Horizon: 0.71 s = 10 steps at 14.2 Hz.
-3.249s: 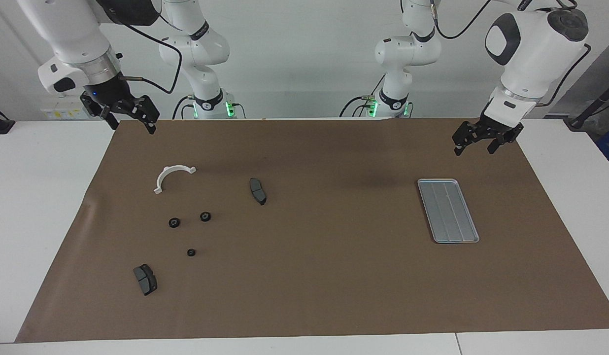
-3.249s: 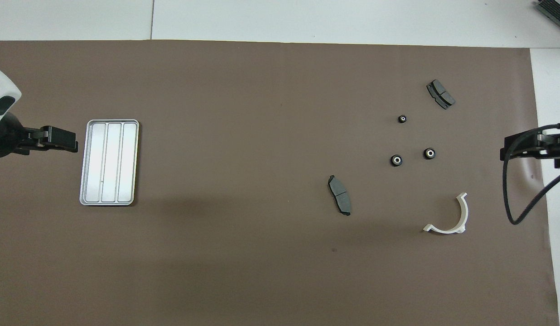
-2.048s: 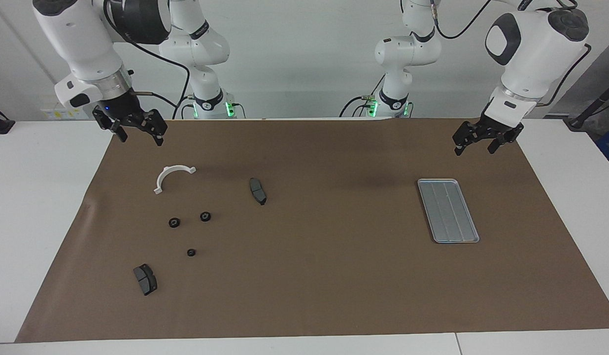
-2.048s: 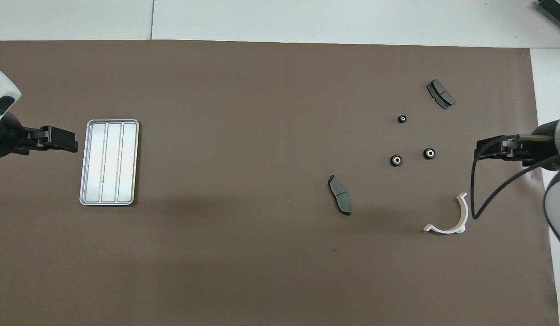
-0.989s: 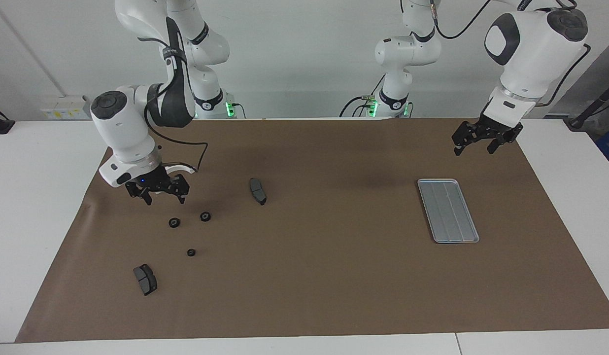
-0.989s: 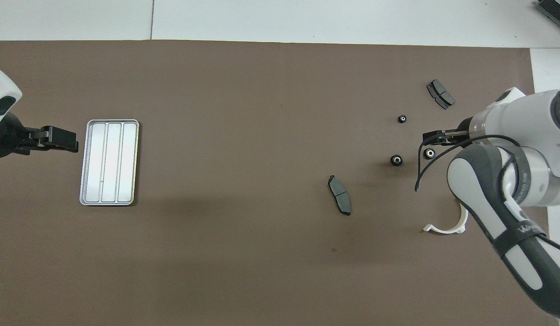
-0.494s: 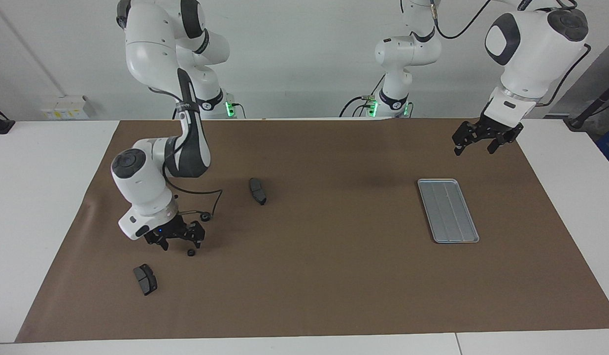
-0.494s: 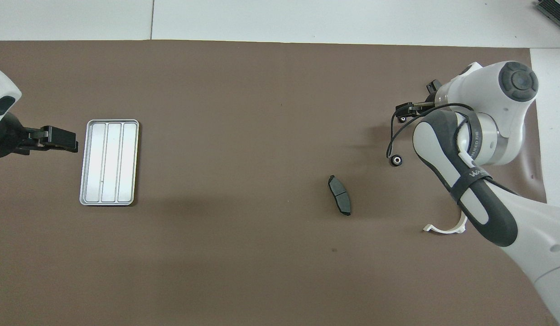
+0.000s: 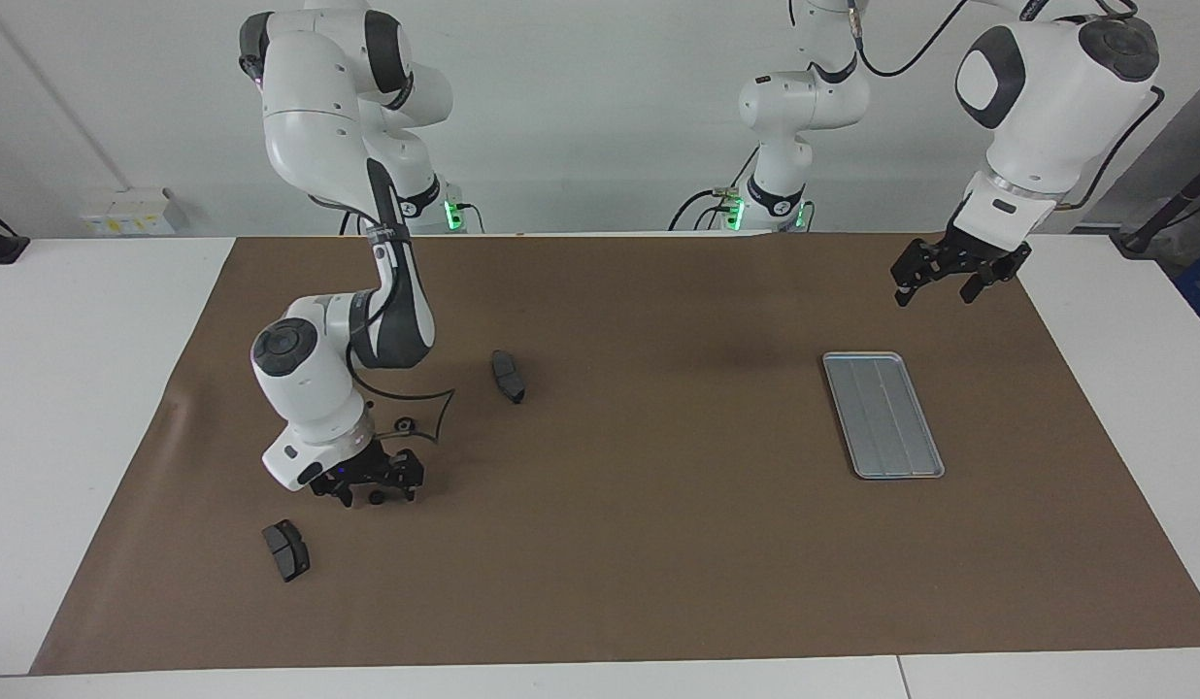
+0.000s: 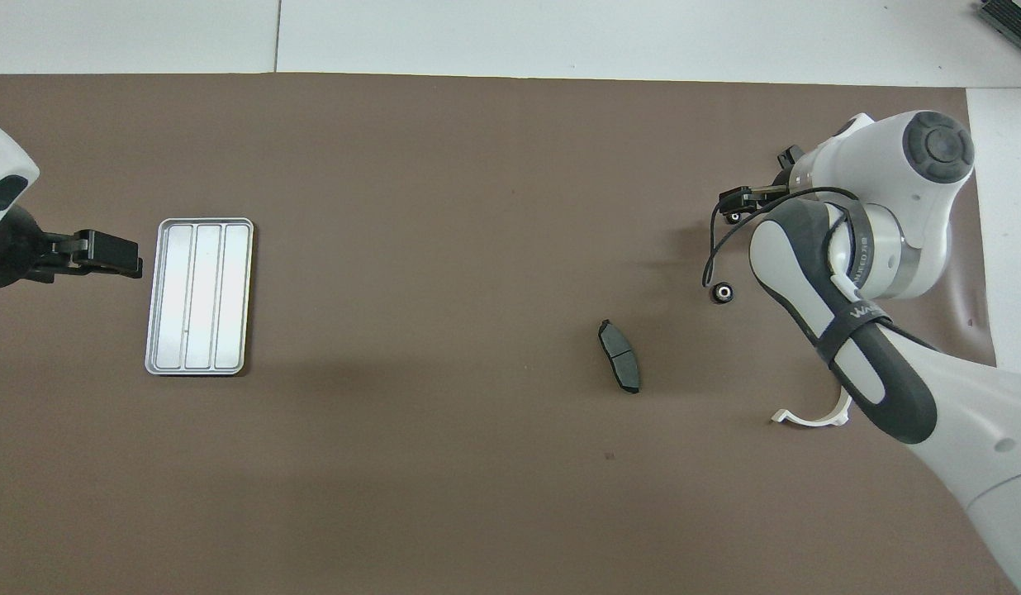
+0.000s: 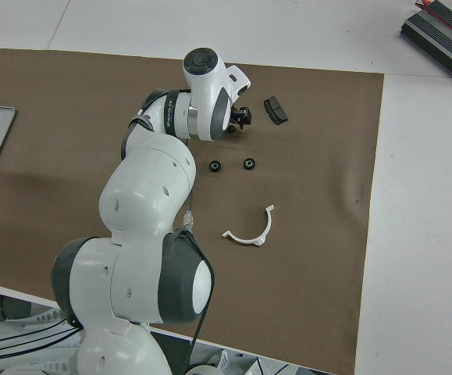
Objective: Pick bearing gear from pile to tray
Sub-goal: 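Close the right gripper on the black gear and lift it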
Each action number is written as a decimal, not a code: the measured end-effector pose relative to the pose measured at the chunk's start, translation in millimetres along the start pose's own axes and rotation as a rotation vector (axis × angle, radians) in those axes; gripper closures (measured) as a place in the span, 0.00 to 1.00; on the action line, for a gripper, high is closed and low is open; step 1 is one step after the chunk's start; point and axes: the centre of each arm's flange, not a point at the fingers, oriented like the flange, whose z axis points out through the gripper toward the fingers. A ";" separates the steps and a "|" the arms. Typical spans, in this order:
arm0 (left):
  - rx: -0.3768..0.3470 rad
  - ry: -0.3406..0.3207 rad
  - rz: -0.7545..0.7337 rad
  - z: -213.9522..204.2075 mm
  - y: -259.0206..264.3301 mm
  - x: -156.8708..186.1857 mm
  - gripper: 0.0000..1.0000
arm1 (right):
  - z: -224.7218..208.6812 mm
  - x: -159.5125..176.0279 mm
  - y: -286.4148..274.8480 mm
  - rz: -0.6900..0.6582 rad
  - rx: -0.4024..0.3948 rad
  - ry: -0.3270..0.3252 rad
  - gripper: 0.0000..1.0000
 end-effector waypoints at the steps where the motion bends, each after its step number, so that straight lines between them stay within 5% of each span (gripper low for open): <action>1: 0.000 0.000 0.000 0.0 -0.1 0.0 0.00 | 0.5 -0.4 2.2 0.003 -0.001 -0.002 0.09; 2: 0.000 0.000 0.000 0.0 -0.3 0.0 0.00 | 0.6 -0.5 4.1 0.005 -0.002 -0.002 0.09; 4: 0.000 0.000 -0.001 0.0 -0.5 0.0 0.00 | 1.3 -1.1 5.1 0.006 -0.003 -0.004 0.26; 10: 0.000 0.000 -0.001 0.0 -0.6 0.0 0.00 | 3.5 -2.8 6.3 0.006 -0.006 -0.010 0.41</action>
